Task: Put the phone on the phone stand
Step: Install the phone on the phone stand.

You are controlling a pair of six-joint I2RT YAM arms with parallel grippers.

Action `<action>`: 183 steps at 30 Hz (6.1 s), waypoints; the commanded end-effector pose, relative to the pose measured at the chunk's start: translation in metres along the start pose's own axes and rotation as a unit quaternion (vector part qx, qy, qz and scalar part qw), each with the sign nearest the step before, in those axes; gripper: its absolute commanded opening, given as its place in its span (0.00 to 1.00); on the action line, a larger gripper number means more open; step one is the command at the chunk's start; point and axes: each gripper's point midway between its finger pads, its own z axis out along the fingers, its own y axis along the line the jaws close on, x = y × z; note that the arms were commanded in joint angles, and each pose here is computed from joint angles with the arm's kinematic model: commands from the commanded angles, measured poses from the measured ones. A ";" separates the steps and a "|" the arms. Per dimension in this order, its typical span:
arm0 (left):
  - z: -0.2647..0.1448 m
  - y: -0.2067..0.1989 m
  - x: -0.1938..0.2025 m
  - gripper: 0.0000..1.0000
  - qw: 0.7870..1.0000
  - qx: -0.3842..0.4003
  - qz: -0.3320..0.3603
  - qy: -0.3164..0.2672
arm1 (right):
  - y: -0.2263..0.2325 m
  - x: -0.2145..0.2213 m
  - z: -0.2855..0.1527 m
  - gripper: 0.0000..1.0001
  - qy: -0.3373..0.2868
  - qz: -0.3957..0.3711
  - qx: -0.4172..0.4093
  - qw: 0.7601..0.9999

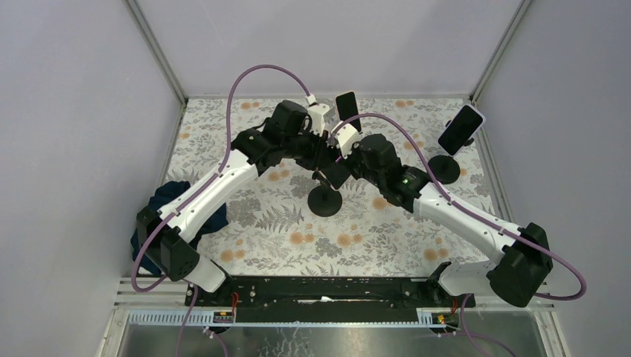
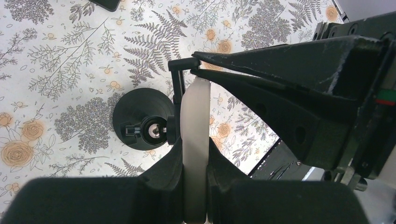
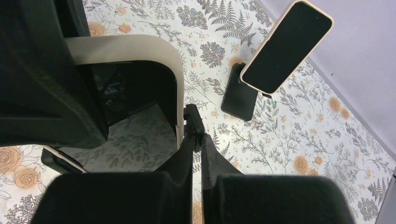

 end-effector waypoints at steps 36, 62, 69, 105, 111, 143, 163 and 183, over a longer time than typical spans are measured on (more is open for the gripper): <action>0.008 0.057 0.064 0.00 0.970 -0.196 -0.082 0.121 | 0.004 0.003 -0.005 0.00 -0.014 -0.045 0.024 0.999; 0.009 0.063 0.069 0.00 0.966 -0.209 -0.080 0.130 | 0.020 0.008 -0.006 0.00 -0.038 -0.047 0.059 0.996; 0.009 0.064 0.068 0.00 0.966 -0.210 -0.080 0.128 | 0.030 0.008 -0.007 0.00 -0.036 -0.045 0.040 0.998; 0.011 0.084 0.075 0.00 0.968 -0.206 -0.066 0.128 | 0.041 -0.001 0.002 0.06 -0.027 0.016 0.020 0.999; 0.010 0.086 0.074 0.00 0.968 -0.206 -0.066 0.127 | 0.045 -0.001 0.004 0.19 -0.024 0.025 0.015 0.999; 0.006 0.086 0.072 0.00 0.969 -0.202 -0.071 0.121 | 0.036 0.008 0.003 0.30 -0.006 0.065 -0.023 0.998; 0.009 0.086 0.067 0.00 0.969 -0.203 -0.080 0.117 | 0.001 0.004 0.005 0.29 -0.012 -0.023 0.093 0.995; 0.010 0.094 0.072 0.00 0.966 -0.211 -0.082 0.124 | -0.007 0.010 -0.014 0.49 -0.006 0.001 0.001 1.000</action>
